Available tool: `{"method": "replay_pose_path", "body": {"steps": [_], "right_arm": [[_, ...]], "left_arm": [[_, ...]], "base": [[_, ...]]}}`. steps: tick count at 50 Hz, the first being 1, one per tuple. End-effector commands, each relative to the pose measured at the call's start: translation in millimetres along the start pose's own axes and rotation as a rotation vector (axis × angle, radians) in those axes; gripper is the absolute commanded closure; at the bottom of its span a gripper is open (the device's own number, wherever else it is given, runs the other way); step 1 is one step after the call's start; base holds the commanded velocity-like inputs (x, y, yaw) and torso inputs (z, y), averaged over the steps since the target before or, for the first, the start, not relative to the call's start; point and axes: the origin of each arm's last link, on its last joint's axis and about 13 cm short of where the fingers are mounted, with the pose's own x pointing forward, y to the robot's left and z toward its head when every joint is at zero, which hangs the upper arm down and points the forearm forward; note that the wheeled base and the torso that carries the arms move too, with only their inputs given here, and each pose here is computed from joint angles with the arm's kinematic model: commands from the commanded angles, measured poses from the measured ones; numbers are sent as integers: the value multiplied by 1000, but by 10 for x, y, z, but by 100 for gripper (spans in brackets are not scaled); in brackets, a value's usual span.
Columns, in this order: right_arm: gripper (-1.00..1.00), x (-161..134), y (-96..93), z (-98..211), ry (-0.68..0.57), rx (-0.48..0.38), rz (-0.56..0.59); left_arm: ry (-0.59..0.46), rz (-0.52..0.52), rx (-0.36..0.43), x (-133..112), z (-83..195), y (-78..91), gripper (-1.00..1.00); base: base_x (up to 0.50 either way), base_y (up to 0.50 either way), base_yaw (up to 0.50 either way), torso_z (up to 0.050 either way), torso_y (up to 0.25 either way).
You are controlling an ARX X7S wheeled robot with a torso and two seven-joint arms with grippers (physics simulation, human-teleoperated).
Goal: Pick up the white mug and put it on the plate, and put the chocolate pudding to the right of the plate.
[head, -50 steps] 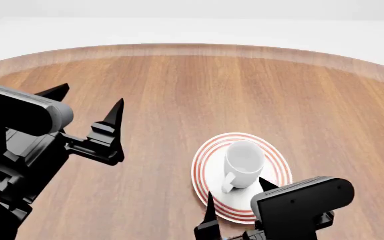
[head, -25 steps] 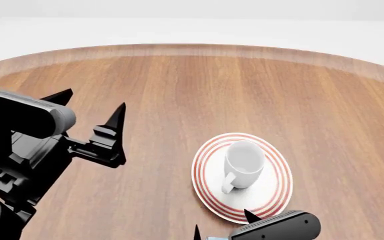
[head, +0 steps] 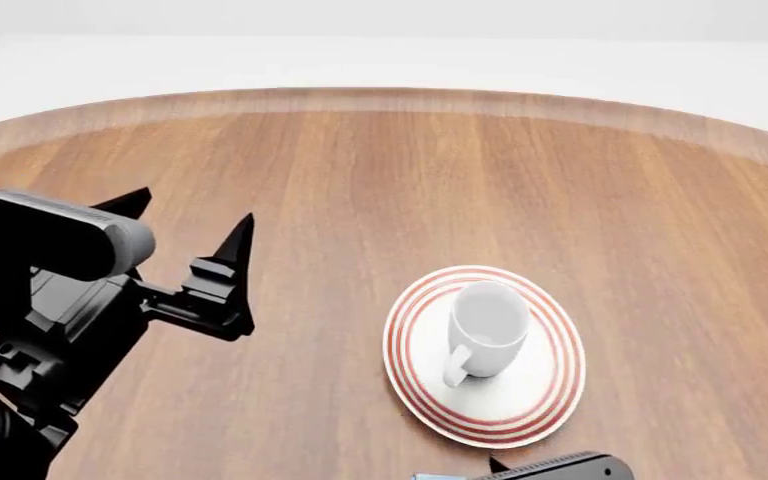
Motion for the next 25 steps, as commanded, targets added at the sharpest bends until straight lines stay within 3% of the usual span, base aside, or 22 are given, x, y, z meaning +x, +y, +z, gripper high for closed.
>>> {"method": "replay_pose_path", "body": {"steps": [1, 25], "right_arm": [[-100, 37, 13, 9, 35, 78, -44], [-100, 205, -22, -44, 111, 185, -80]], "left_arm": [[-36, -35, -14, 23, 18, -27, -100], [-23, -39, -15, 55, -30, -28, -100]], "base": [[0, 0, 0, 0, 0], [0, 0, 0, 0, 0]]}}
